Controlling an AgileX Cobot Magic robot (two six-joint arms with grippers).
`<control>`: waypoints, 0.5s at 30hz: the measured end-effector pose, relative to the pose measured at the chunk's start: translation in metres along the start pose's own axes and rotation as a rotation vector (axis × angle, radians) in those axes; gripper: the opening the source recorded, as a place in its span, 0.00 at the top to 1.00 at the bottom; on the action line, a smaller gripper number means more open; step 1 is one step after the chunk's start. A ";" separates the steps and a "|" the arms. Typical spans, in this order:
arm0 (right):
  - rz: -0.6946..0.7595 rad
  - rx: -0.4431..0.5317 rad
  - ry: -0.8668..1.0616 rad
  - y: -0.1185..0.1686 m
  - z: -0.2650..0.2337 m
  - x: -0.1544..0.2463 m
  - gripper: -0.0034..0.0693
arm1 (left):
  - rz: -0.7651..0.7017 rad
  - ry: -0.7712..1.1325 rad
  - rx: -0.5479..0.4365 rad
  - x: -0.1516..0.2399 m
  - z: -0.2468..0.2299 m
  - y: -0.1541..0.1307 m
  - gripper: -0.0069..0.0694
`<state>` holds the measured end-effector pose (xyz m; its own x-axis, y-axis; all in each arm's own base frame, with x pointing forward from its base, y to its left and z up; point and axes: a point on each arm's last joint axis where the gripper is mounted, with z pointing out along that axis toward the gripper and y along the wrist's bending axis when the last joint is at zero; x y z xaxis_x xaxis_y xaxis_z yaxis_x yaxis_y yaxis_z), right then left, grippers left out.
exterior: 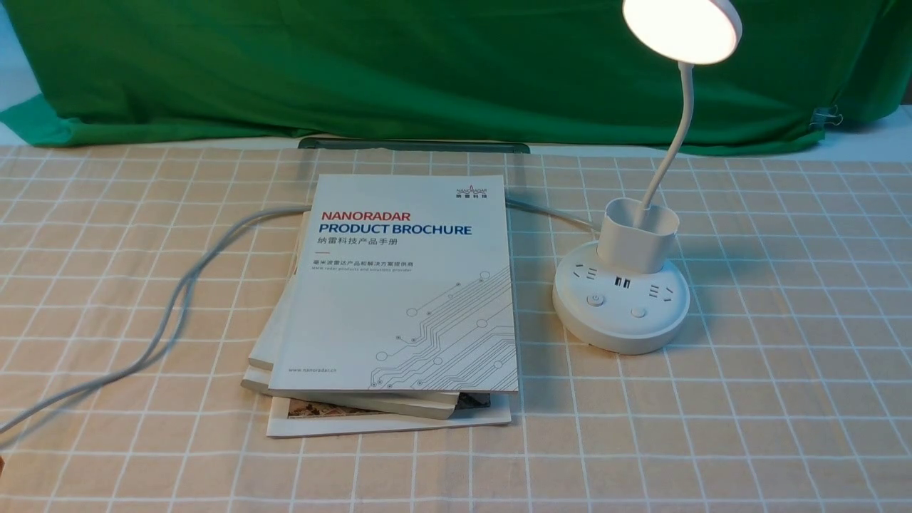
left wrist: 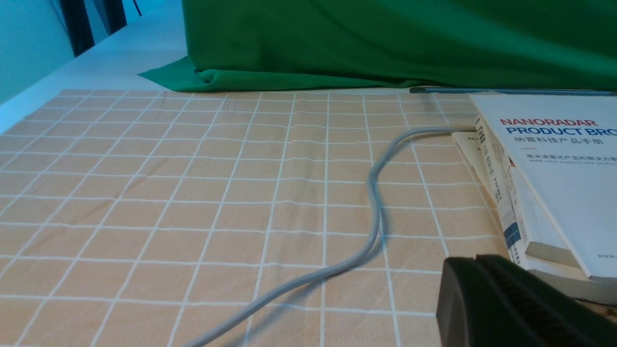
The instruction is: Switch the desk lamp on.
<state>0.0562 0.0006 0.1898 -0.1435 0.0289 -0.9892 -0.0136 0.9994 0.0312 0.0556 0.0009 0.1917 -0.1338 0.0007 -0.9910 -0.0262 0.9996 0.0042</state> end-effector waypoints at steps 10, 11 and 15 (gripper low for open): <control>0.000 0.000 0.000 0.000 0.000 0.000 0.63 | 0.000 0.000 0.000 0.000 0.000 0.000 0.88; 0.000 0.000 0.000 0.000 0.000 0.000 0.63 | 0.000 0.000 0.000 0.000 0.000 0.000 0.88; 0.000 0.000 0.000 0.000 0.000 0.000 0.63 | 0.000 0.000 0.000 0.000 0.000 0.000 0.88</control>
<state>0.0562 0.0006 0.1898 -0.1435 0.0289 -0.9892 -0.0136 0.9994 0.0312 0.0556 0.0009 0.1917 -0.1338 0.0007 -0.9910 -0.0262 0.9996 0.0042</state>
